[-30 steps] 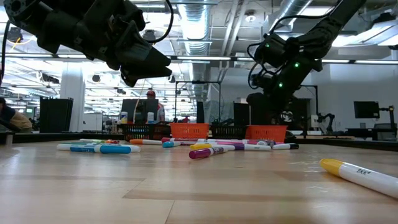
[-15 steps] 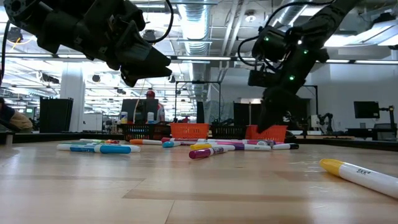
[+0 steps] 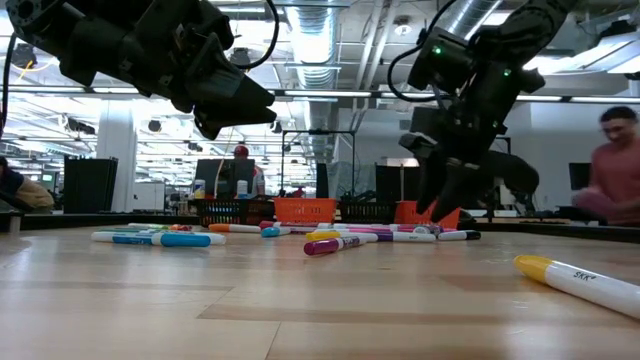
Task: Pick & Place Markers
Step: Put the big blue marker pen into the right orange basket
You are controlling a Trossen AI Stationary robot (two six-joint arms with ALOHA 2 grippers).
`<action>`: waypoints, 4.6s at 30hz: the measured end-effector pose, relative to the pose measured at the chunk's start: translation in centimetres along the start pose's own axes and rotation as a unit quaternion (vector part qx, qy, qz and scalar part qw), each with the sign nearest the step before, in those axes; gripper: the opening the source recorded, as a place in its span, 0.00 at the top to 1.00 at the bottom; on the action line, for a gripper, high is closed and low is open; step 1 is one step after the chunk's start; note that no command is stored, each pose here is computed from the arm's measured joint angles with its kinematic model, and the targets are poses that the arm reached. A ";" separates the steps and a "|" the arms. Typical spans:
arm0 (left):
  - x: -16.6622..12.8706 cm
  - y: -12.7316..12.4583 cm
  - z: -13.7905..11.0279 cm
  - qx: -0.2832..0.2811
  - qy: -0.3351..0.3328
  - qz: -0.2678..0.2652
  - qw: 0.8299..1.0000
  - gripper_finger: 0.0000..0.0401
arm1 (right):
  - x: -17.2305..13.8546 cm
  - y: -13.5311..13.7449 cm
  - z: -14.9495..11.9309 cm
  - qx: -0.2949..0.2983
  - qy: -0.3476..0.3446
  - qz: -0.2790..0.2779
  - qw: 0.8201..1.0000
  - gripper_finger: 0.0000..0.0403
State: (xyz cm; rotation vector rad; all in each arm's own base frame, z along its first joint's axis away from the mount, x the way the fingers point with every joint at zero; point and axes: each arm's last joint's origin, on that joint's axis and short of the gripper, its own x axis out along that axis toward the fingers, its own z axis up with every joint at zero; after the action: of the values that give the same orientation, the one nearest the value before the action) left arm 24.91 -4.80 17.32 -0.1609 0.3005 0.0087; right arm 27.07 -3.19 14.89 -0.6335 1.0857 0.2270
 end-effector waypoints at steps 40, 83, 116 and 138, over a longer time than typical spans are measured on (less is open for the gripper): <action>0.0 0.0 0.0 -0.002 0.000 0.000 1.000 0.61 | 1.4 -1.8 -0.6 0.097 -0.020 -0.036 0.994 0.71; 0.0 0.0 0.0 -0.001 0.000 0.000 1.000 0.61 | 2.2 -1.2 -0.9 0.131 -0.026 0.019 0.991 0.80; 0.0 0.0 0.0 -0.001 0.000 0.000 1.000 0.61 | -2.3 -10.2 0.0 0.427 -0.003 -0.121 0.896 0.84; 0.0 0.0 0.0 -0.009 0.000 0.000 1.000 0.61 | -4.2 -16.2 -10.5 0.681 0.021 -0.204 0.703 0.84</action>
State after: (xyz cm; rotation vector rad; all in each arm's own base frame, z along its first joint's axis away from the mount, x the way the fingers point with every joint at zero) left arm 24.91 -4.80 17.31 -0.1795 0.3009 0.0117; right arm 24.80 -21.75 21.24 0.5043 0.8320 -0.9533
